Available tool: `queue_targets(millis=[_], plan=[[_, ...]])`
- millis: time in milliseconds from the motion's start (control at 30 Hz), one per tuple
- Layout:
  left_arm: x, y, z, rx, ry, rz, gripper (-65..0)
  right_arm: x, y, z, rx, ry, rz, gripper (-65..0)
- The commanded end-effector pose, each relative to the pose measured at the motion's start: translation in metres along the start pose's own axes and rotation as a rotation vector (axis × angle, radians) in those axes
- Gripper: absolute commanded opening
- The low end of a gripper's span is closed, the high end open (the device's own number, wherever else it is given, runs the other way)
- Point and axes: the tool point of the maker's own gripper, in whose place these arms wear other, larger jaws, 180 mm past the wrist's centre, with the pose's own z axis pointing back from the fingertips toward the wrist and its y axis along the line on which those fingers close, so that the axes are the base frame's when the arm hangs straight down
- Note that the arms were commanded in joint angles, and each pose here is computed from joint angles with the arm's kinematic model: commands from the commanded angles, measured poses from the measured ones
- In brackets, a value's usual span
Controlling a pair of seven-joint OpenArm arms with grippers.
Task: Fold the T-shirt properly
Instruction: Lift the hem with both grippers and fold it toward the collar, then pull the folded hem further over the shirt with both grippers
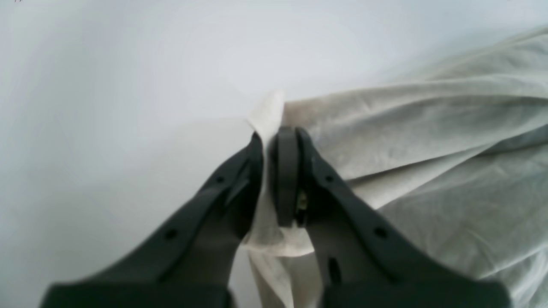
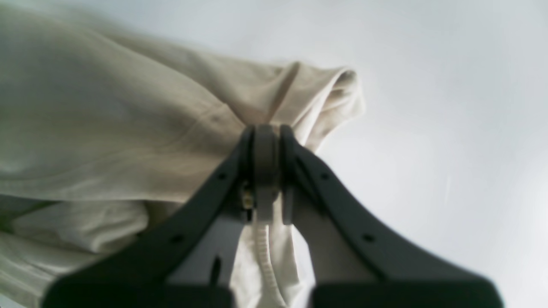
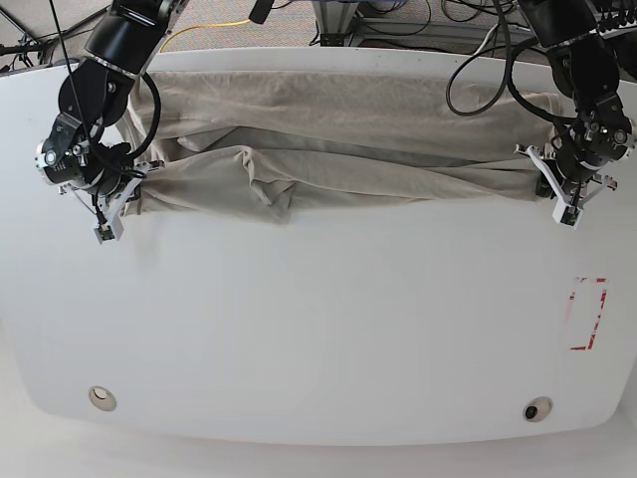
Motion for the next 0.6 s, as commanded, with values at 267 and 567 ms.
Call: queue_targets(millis=[267,567], plan=[[0.013,0.010,0.008,0.029,-0.042,-0.015,-63.3,0.011,-0.009,0.030,-0.082,-0.089,0.007,-49.9],[0.041,0.012,0.022,0.063,-0.113,-0.067,-63.3,0.019,0.005,0.031,-0.008,-0.148,-0.008,-36.6]])
